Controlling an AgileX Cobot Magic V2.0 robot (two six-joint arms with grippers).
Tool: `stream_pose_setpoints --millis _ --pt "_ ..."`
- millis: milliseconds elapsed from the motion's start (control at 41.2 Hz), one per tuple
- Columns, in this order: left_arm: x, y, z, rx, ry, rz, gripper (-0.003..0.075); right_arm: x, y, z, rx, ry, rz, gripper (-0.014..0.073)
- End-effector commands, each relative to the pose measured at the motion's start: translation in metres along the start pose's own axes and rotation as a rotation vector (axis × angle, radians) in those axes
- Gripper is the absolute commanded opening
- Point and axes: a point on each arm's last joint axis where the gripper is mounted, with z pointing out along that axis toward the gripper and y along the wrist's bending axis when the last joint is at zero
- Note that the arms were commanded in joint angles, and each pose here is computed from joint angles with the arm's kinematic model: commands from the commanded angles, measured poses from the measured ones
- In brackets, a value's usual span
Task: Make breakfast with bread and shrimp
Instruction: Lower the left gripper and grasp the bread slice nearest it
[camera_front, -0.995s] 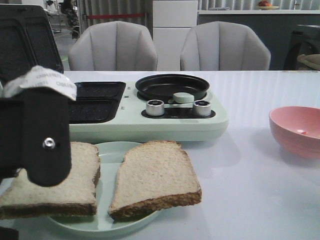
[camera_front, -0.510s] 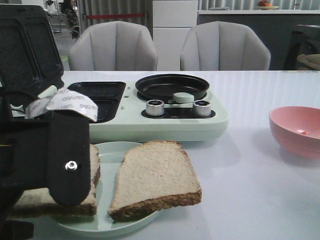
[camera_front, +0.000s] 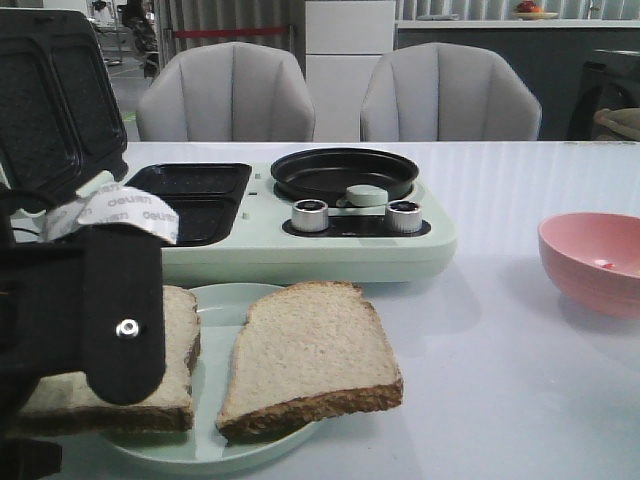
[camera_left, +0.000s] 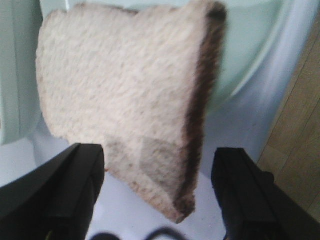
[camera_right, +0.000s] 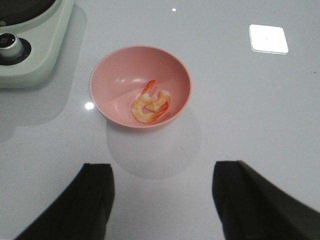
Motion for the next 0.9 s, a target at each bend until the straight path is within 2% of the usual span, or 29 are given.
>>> stream_pose_setpoints --millis 0,170,558,631,874 --pt "0.000 0.012 -0.003 -0.058 0.003 -0.025 0.0502 -0.015 -0.001 -0.005 0.009 -0.091 -0.022 0.0535" --pt "-0.003 0.008 -0.003 -0.017 -0.039 -0.025 0.0502 -0.015 -0.001 -0.005 0.009 -0.091 -0.022 0.0535" --pt "-0.002 -0.001 0.016 -0.046 0.059 0.033 0.0493 -0.015 -0.001 -0.005 0.009 -0.091 -0.022 0.0535" --pt "-0.002 0.000 0.016 -0.058 0.053 0.016 0.0457 -0.015 -0.001 -0.005 0.009 -0.091 -0.022 0.0535" --pt "-0.002 0.001 0.016 -0.063 0.051 0.018 0.0267 -0.015 -0.001 -0.005 0.009 -0.091 -0.022 0.0535"
